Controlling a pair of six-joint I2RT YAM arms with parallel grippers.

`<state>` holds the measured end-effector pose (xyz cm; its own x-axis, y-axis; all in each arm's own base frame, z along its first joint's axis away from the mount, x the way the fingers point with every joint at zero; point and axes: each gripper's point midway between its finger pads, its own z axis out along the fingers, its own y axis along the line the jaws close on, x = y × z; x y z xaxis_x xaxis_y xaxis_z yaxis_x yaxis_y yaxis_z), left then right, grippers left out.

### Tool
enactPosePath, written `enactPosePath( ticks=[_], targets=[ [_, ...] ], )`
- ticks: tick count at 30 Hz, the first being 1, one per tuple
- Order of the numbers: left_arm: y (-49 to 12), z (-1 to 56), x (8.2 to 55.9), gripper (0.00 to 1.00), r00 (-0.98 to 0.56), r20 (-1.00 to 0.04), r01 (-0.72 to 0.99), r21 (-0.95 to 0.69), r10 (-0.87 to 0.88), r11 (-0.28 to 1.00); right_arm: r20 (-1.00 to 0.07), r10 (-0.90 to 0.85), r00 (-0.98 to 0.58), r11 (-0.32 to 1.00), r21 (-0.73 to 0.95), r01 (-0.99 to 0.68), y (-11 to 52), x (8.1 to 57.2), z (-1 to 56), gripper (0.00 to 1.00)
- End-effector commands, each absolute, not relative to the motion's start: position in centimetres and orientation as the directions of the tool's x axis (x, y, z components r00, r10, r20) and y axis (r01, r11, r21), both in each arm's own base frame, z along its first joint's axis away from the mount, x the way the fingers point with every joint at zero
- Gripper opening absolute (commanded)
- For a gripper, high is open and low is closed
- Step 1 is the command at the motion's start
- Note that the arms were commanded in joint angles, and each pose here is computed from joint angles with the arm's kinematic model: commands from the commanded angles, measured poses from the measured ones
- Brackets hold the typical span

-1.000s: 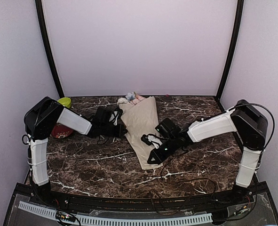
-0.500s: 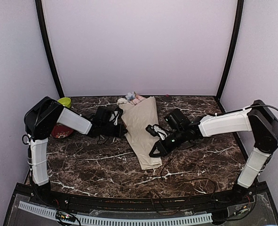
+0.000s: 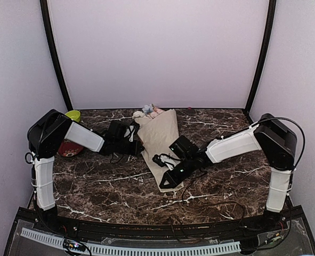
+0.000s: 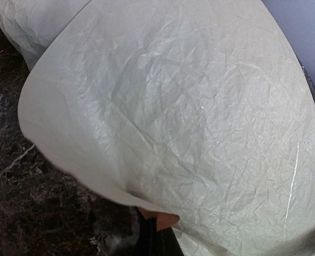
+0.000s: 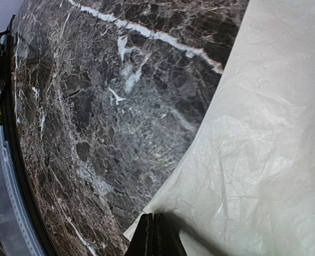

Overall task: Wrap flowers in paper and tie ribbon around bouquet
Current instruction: Press the fold line on the folded bouquet.

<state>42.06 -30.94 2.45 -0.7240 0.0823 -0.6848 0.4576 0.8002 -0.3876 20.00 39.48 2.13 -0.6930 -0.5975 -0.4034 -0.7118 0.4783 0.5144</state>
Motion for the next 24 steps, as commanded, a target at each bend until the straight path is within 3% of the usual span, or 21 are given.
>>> enactPosePath(
  ticks=[1,6,9,15,18,24],
  targets=[
    [-30.4,1.9,42.6,0.0,-0.73,-0.676,0.447,-0.36,0.102,0.819,-0.341,-0.693,-0.635,0.444,0.493,-0.748,38.6,16.6,1.1,0.0],
    [-30.4,1.9,42.5,0.0,-0.733,-0.673,0.448,-0.362,0.104,0.818,-0.438,-0.629,-0.642,0.385,0.542,-0.747,38.6,16.6,6.6,0.05],
    [-30.4,1.9,42.5,0.0,-0.733,-0.673,0.449,-0.364,0.103,0.816,-0.451,-0.508,-0.734,0.466,0.572,-0.675,36.6,19.1,8.8,0.13],
    [-30.4,1.9,42.4,0.0,-0.734,-0.671,0.449,-0.366,0.103,0.815,-0.385,-0.217,-0.897,0.687,0.592,-0.42,30.9,23.5,8.4,0.45],
    [-30.5,1.8,42.4,0.0,-0.735,-0.67,0.448,-0.368,0.101,0.815,-0.347,-0.208,-0.915,0.697,0.603,-0.387,30.6,23.1,7.1,0.57],
    [-30.3,1.7,42.4,0.0,-0.737,-0.668,0.446,-0.364,0.104,0.818,-0.253,-0.233,-0.939,0.641,0.686,-0.344,31.7,21.4,4.3,0.68]
  ],
)
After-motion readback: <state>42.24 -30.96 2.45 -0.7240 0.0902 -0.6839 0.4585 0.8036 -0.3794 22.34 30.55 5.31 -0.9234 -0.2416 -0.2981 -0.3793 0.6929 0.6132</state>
